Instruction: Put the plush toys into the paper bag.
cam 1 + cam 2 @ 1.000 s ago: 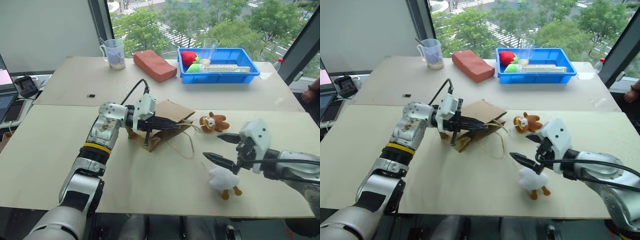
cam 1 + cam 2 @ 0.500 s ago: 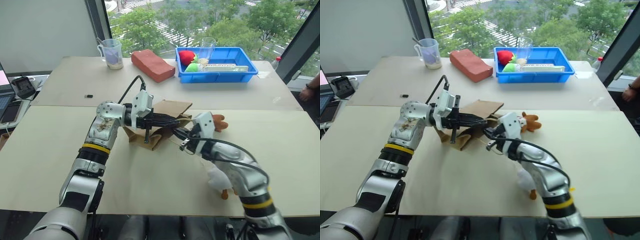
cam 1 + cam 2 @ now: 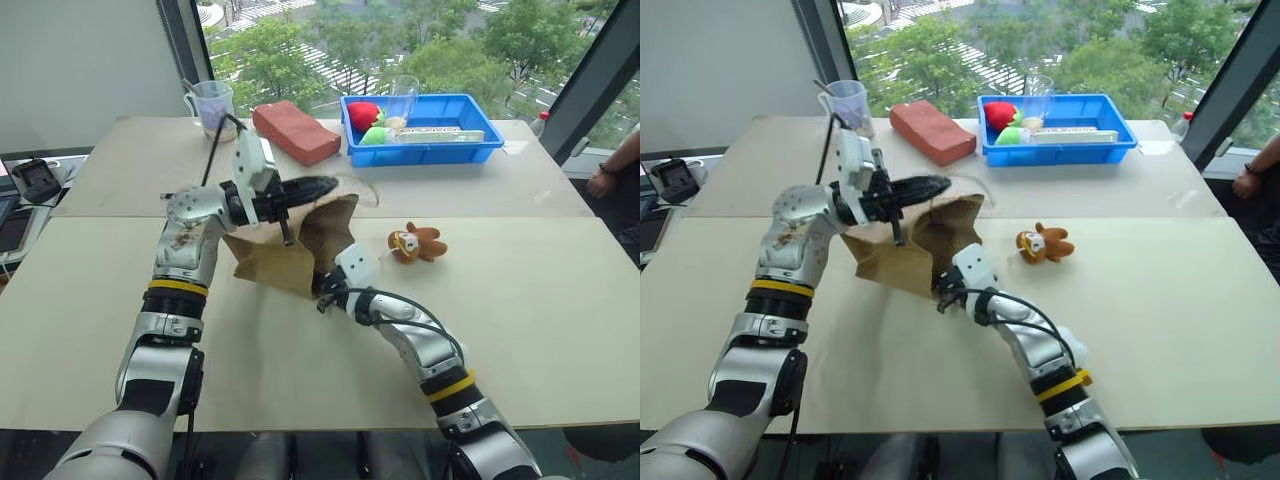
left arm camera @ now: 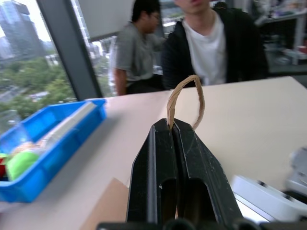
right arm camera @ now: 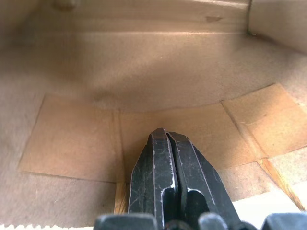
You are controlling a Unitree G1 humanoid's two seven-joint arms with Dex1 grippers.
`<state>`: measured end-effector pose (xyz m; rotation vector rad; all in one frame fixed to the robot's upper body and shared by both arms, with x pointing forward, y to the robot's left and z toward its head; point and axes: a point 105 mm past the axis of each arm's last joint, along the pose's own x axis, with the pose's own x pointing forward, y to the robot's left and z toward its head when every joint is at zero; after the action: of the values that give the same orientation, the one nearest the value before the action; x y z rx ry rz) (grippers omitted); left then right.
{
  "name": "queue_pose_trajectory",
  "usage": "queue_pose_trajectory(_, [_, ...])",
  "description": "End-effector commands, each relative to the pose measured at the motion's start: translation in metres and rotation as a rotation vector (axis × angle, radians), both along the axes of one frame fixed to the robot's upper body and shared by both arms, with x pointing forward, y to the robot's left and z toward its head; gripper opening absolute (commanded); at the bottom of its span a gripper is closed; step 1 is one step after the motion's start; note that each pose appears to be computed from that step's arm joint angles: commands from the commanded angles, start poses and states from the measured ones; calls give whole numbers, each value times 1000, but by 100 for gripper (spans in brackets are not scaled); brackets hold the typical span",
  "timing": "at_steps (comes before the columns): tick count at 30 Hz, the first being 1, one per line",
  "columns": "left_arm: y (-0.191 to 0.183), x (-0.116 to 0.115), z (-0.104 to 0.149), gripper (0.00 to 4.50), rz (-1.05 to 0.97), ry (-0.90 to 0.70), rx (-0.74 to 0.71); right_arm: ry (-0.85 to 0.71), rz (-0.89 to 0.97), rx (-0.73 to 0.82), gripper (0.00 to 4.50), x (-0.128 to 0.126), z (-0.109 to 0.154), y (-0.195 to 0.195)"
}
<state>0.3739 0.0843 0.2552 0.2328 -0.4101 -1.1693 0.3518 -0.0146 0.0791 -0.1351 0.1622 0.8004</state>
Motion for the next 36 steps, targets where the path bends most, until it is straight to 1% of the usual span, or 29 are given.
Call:
queue_pose_trajectory(1, [15,4,44,0,142,-106,-122,57,-23,-84,2,0,-26,-5])
queue_pose_trajectory(4, [23,4,57,0,219,-133,-167,57,-33,-113,2,2,-29,-6])
queue_pose_trajectory(8, [29,-6,71,0,272,-185,-200,66,-53,-133,2,6,-31,-6])
queue_pose_trajectory(12, [38,-18,93,0,357,-251,-265,83,-100,-133,2,13,-31,-10])
queue_pose_trajectory(16, [48,-21,104,0,447,-293,-320,86,-125,-125,2,19,-30,-11])
queue_pose_trajectory(17, [48,-22,103,0,454,-290,-319,87,-123,-122,2,20,-29,-11])
queue_pose_trajectory(19, [47,-20,92,0,457,-268,-287,83,-114,-114,2,21,-26,-9])
queue_pose_trajectory(23, [37,-18,58,0,425,-222,-172,55,-86,-85,2,22,-14,-7])
queue_pose_trajectory(27, [28,-21,36,0,358,-179,-105,0,-1,-31,2,13,9,0])
queue_pose_trajectory(31, [23,-22,24,0,309,-151,-86,-71,100,27,2,-2,41,3])
queue_pose_trajectory(32, [23,-21,23,0,304,-147,-85,-81,116,29,2,-5,46,3])
queue_pose_trajectory(33, [23,-21,21,0,294,-140,-78,-95,128,62,30,-9,58,2])
queue_pose_trajectory(36, [22,-19,14,0,269,-131,-55,-144,146,136,129,-18,89,-3])
